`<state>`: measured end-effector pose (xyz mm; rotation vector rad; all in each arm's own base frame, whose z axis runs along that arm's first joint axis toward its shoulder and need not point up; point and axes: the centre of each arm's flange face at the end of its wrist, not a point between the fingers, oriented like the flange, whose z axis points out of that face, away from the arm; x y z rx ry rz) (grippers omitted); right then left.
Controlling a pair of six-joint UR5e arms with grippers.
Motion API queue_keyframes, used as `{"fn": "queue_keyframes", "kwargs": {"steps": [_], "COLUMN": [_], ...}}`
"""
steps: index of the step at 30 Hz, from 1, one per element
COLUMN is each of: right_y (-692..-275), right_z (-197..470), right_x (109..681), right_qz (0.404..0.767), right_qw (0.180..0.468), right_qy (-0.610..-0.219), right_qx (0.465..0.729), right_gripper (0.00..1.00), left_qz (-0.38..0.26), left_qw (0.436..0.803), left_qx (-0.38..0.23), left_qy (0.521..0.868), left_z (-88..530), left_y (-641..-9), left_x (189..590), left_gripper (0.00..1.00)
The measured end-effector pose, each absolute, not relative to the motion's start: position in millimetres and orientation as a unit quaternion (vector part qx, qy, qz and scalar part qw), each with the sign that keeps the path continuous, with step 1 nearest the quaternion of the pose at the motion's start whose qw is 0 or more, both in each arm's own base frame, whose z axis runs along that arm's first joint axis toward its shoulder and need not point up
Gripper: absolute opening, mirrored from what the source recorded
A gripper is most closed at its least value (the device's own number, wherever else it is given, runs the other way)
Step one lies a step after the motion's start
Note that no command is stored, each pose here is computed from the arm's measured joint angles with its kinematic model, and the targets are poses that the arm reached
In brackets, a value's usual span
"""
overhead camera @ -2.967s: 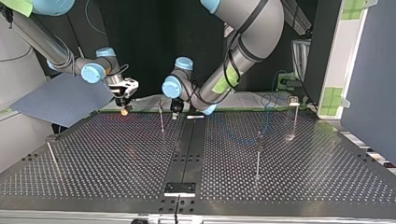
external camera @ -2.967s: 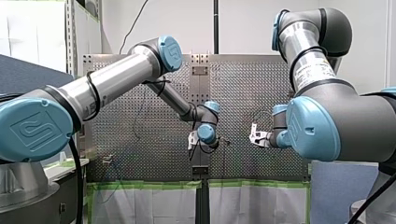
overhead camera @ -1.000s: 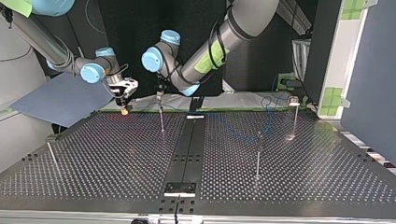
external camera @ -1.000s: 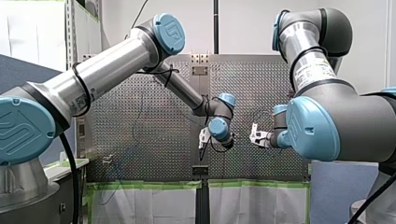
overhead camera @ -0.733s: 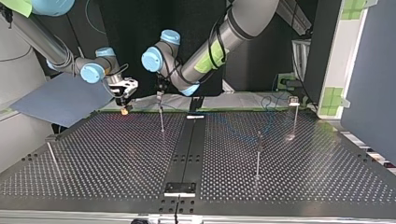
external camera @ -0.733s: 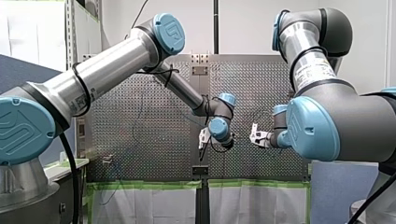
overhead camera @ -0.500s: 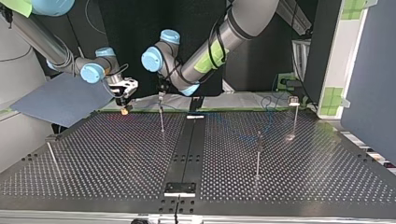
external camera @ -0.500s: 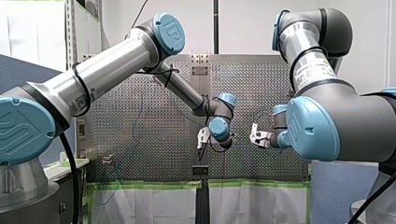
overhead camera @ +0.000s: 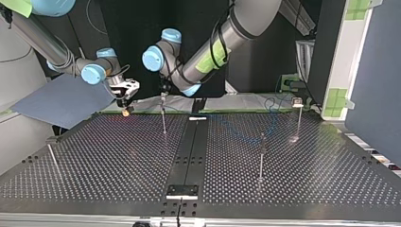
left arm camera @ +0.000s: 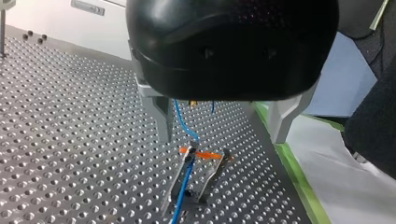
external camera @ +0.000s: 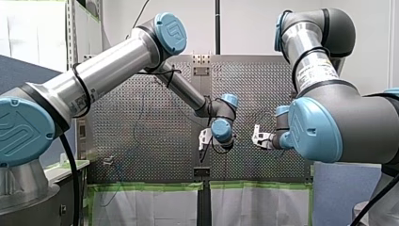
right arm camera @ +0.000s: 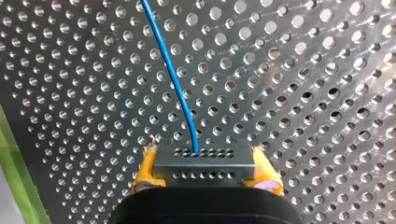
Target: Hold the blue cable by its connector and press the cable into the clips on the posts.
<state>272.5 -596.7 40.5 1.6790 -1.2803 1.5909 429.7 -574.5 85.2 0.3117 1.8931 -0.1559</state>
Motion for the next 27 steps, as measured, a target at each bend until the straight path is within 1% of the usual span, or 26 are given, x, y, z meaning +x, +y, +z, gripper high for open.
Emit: {"fn": "queue_keyframes", "kwargs": {"steps": [3,8,17,24,27], "right_y": [-597,-598,-599,-601,-602], "right_z": [41,41,40,41,41], "right_x": [272,271,267,262,260], "right_qz": [0.583,0.583,0.582,0.581,0.581], "right_qw": [0.246,0.247,0.249,0.252,0.253], "right_qy": [-0.469,-0.47,-0.472,-0.476,-0.478], "right_qx": [0.616,0.615,0.613,0.61,0.609], "right_gripper": [0.0,0.0,0.0,0.0,0.0], "left_qz": [-0.061,-0.071,-0.081,-0.096,-0.102], "left_qw": [0.573,0.583,0.607,0.63,0.633], "left_qx": [0.13,0.127,0.119,0.093,0.08], "left_qy": [0.807,0.8,0.781,0.765,0.763], "left_z": [86,97,124,150,158], "left_y": [-573,-571,-557,-543,-534], "left_x": [424,417,415,411,410], "left_gripper": [1.0,1.0,1.0,1.0,1.0]}}
